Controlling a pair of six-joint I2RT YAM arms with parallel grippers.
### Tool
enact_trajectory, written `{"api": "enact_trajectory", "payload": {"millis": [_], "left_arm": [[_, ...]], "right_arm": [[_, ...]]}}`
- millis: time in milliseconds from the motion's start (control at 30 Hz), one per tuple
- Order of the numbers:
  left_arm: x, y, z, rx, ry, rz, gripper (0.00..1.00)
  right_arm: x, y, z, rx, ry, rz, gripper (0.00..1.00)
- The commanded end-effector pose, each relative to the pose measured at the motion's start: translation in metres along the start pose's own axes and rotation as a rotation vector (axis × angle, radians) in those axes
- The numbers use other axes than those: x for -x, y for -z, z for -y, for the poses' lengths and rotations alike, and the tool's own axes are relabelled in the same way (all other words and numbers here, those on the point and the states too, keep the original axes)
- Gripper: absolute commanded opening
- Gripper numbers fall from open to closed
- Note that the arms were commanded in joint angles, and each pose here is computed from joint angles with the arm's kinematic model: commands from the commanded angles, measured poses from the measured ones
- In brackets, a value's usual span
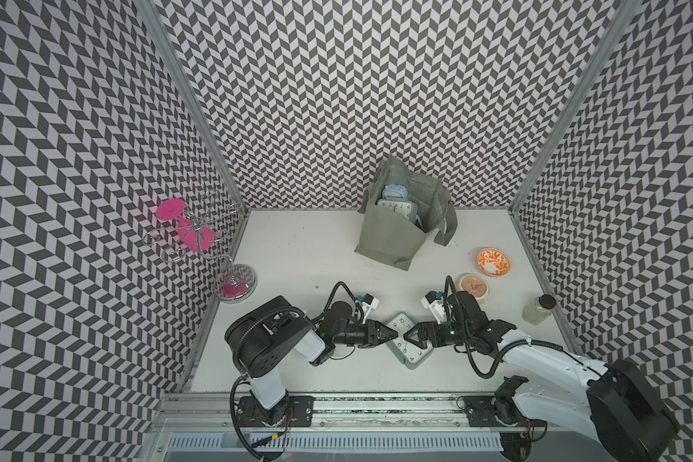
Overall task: Put the alarm clock into the canvas bag
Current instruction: Adjust the alarm at the center of the board.
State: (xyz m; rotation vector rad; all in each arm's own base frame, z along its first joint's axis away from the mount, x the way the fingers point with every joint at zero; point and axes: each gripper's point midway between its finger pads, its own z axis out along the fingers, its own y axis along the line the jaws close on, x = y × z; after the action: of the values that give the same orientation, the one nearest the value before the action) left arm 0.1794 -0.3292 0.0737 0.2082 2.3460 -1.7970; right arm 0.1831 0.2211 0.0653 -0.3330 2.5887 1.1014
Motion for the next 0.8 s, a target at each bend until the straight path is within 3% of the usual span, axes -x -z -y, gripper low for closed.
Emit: {"api": "enact_trajectory", "payload": {"millis": [0, 267, 533, 767], "left_arm": [[0.011, 0.000, 0.012, -0.030, -0.032, 0.027, 0.33], [-0.004, 0.014, -0.002, 0.118, -0.059, -0.021, 0.38], [-0.028, 0.024, -0.019, 0.177, -0.018, -0.087, 0.42], [-0.030, 0.026, -0.019, 0.180, -0.019, -0.085, 0.45]], "right_arm": [[0.009, 0.002, -0.009, 0.038, 0.040, 0.038, 0.99], [0.014, 0.003, -0.008, 0.032, 0.034, 0.052, 0.99], [0.016, 0.004, -0.002, 0.021, 0.026, 0.059, 0.99], [0.015, 0.004, -0.003, 0.028, 0.025, 0.056, 0.99]]}}
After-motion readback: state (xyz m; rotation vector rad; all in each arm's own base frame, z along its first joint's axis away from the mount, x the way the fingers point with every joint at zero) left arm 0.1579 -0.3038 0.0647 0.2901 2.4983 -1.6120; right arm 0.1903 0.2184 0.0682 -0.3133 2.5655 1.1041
